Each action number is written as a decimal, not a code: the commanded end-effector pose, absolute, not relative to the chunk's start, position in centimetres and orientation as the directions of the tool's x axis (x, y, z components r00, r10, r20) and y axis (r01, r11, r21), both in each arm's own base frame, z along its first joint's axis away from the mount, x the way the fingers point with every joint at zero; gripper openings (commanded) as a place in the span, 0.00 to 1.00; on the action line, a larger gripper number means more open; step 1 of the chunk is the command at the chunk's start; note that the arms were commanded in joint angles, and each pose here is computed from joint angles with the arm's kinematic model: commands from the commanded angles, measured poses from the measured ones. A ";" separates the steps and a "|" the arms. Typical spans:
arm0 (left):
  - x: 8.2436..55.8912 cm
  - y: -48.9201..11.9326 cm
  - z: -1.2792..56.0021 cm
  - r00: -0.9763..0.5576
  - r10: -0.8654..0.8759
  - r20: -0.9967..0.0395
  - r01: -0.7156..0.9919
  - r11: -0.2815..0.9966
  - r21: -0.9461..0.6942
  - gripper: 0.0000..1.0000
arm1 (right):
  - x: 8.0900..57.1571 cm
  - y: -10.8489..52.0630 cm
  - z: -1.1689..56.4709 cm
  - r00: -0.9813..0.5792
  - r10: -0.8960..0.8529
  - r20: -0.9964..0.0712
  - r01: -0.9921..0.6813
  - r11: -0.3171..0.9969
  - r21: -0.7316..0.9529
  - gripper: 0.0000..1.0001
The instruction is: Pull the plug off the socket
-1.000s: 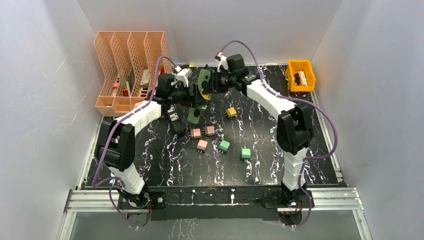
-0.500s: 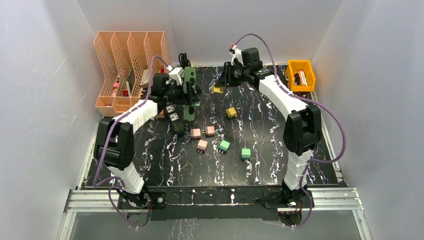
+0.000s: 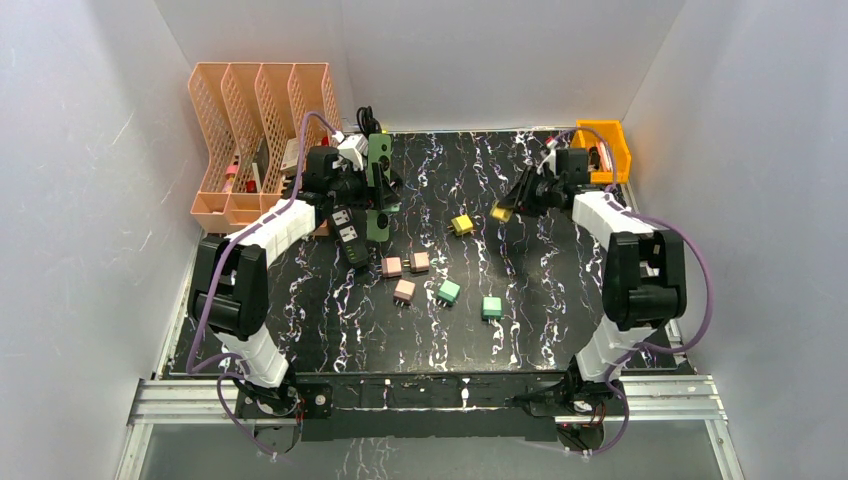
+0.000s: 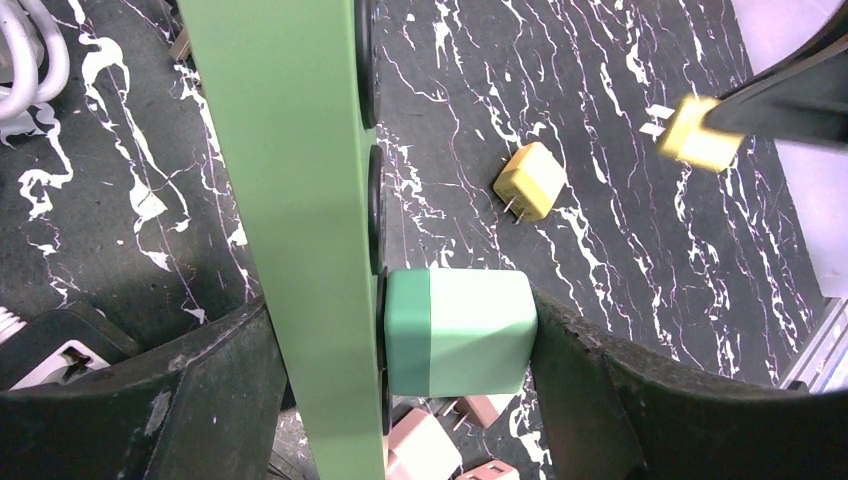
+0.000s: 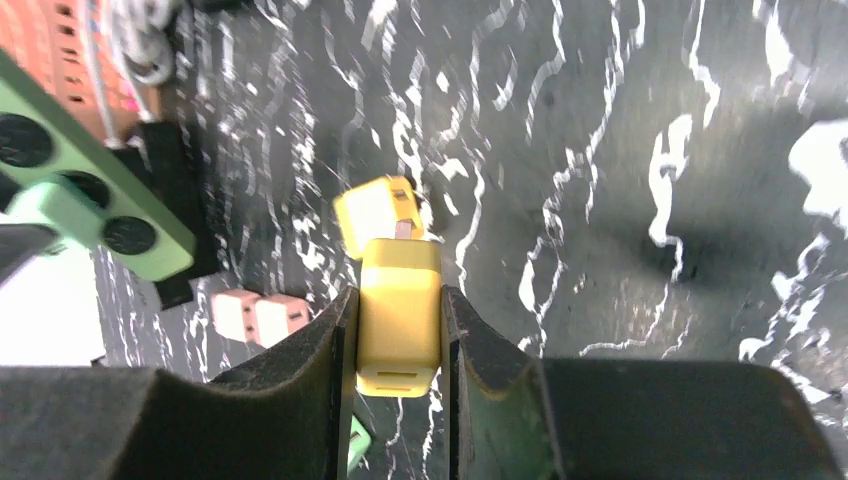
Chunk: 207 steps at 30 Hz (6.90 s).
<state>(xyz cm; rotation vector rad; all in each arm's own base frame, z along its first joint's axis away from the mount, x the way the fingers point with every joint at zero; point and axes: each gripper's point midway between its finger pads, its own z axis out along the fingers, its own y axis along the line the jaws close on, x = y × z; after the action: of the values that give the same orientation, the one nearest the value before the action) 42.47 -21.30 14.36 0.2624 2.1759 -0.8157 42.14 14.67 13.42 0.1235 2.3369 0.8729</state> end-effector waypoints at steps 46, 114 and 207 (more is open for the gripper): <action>42.2 -27.7 29.4 -0.678 -0.454 -0.577 0.550 0.207 -0.809 0.47 | 37.4 35.4 22.2 -0.646 0.055 -0.762 -0.759 0.068 0.648 0.88; 47.0 -23.1 23.1 -0.596 -0.574 -0.562 0.357 0.437 -0.825 0.00 | 38.3 39.5 24.2 -0.342 -0.199 -0.918 -0.803 0.569 0.176 0.95; 49.2 -21.4 7.5 -0.869 -0.136 -0.476 0.183 0.806 -0.563 0.03 | 24.6 22.0 6.2 -0.908 -0.141 -0.396 -0.374 0.700 0.609 0.25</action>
<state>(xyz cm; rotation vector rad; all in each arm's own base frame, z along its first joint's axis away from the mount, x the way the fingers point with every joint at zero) 50.73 -21.49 7.02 -0.0670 2.4161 -0.8616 24.30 21.79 6.48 -0.4159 2.5844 1.0123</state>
